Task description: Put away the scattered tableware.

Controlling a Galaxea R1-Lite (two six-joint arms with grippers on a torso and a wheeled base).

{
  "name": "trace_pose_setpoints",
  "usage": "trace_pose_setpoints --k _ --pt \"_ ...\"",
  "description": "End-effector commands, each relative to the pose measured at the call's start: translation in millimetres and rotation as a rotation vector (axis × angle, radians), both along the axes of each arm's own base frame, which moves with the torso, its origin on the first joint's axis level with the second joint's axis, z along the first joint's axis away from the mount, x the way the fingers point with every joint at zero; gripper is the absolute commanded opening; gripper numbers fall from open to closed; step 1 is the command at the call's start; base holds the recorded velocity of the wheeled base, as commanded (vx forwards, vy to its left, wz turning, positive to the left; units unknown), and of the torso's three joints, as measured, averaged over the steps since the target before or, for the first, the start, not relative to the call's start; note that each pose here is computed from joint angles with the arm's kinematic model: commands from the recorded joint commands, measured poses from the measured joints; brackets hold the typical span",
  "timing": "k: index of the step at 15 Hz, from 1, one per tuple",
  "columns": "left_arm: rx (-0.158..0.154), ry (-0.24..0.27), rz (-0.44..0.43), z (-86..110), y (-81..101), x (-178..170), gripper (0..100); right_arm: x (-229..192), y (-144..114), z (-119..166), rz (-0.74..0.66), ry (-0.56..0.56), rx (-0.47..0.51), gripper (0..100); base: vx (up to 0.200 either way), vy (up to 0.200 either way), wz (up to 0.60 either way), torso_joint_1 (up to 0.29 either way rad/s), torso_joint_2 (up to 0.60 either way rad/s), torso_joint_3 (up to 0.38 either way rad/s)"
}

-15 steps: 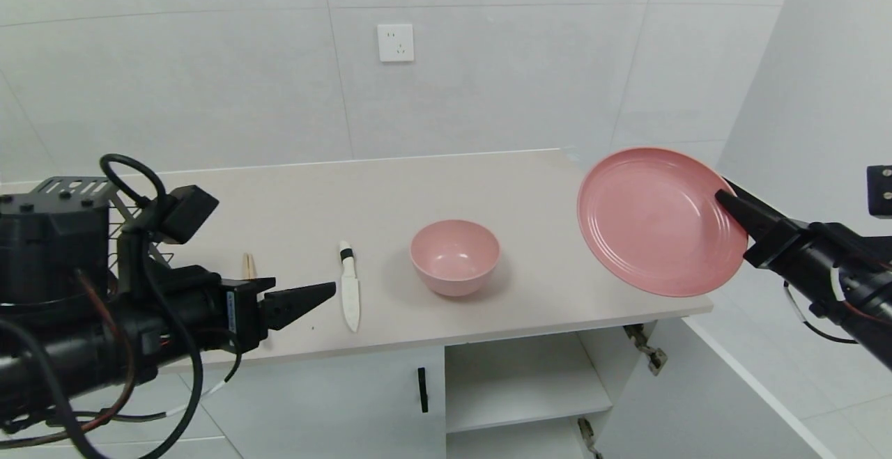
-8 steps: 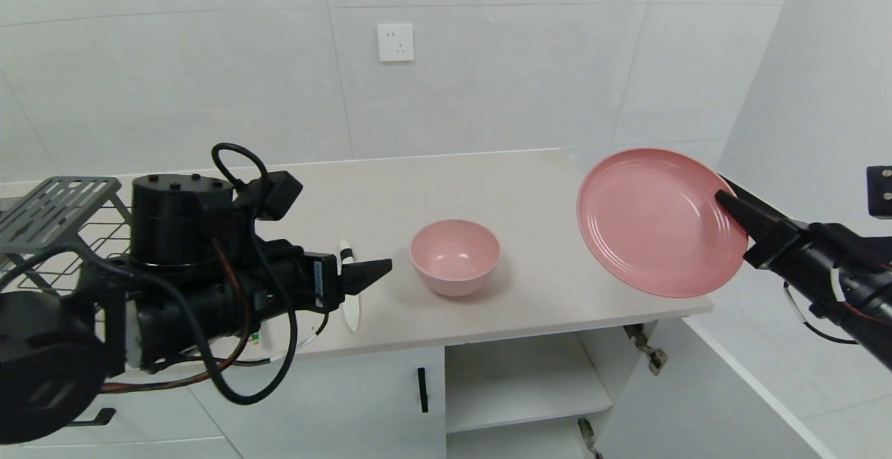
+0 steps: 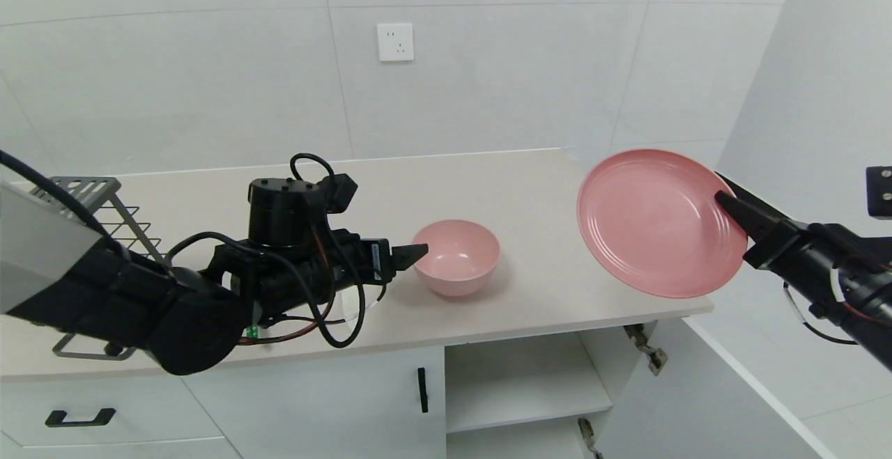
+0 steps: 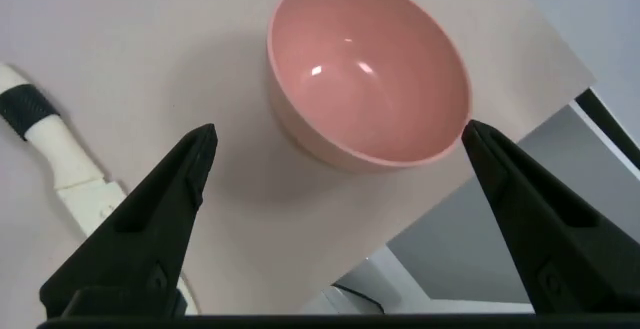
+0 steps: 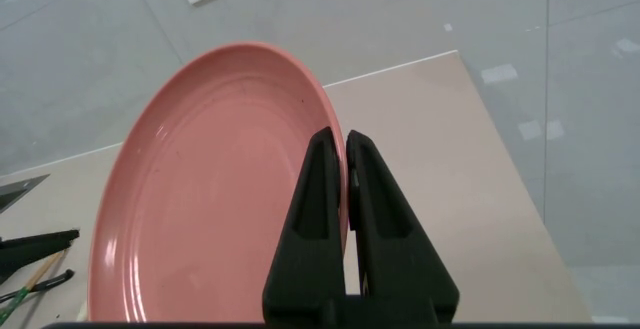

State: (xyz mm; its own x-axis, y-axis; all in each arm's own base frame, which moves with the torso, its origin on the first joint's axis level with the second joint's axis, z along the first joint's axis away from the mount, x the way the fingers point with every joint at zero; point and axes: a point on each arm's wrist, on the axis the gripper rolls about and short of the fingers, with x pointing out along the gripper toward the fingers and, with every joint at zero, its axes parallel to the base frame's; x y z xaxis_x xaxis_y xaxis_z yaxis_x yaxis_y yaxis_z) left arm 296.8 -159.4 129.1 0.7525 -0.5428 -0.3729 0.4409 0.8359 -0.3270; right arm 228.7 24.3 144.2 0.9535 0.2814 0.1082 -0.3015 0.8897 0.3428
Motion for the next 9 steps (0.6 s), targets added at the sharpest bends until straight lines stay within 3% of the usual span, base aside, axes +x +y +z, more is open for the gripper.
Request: trace_pose_setpoints --k 1,9 --pt "0.013 0.018 0.006 -14.3 -8.1 22 100 0 0 -1 0.001 0.002 0.000 0 0.000 0.000 0.00 0.000 0.00 0.000" --pt "0.038 0.067 -0.003 -39.5 -28.0 53 100 -1 1 -4 0.003 0.013 -0.026 0 0.000 0.000 0.00 0.000 0.00 0.000"
